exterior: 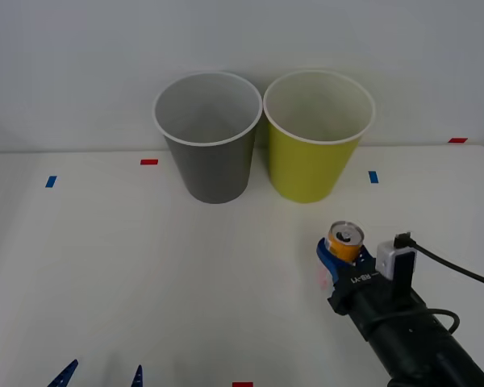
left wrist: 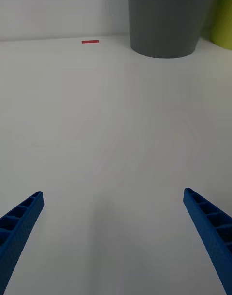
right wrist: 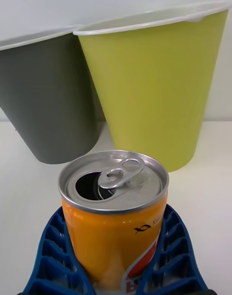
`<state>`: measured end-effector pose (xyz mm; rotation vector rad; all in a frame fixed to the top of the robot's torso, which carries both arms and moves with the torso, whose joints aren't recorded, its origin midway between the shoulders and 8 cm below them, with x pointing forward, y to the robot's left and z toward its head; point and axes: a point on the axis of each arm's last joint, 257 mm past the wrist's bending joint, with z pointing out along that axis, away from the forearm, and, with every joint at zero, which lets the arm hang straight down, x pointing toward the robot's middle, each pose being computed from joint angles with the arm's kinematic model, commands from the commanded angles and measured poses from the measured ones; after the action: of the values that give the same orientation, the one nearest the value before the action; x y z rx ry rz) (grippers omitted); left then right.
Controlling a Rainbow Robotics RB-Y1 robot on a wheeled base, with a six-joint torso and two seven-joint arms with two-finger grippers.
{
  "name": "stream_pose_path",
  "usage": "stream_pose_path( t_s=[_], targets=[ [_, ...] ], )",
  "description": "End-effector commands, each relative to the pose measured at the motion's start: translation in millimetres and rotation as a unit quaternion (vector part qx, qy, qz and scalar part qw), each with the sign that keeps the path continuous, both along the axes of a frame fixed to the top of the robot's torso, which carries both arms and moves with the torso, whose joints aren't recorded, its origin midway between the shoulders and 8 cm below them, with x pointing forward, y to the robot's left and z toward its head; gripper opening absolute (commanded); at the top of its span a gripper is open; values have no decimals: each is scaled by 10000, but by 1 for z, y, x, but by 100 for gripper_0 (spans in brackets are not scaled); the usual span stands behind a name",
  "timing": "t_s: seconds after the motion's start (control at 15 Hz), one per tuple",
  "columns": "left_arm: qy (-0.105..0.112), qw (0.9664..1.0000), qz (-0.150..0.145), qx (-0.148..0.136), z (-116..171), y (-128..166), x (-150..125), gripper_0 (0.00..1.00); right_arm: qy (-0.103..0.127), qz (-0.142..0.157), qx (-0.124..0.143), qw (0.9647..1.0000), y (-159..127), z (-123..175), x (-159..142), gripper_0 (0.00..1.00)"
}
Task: Put cans in the gray bin and PET bottles in the light green bin.
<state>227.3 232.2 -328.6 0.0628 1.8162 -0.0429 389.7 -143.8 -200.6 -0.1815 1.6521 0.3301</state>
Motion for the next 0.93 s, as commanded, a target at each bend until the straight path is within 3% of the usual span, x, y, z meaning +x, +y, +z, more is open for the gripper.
stream_pose_path(
  t_s=[0.07,0.4,0.47,0.67,0.93],
  targets=[
    [0,10000,0,0,0,0,0,100,141,18,-28,9999,6,22,6,8],
    [0,10000,0,0,0,0,0,100,289,242,-458,9982,22,62,23,8],
    [0,10000,0,0,0,0,0,100,268,326,-515,9978,29,76,25,7],
    [0,10000,0,0,0,0,0,100,57,710,-345,9969,56,111,33,7],
    [0,10000,0,0,0,0,0,100,-88,1228,-549,9909,89,150,42,6]
  ],
)
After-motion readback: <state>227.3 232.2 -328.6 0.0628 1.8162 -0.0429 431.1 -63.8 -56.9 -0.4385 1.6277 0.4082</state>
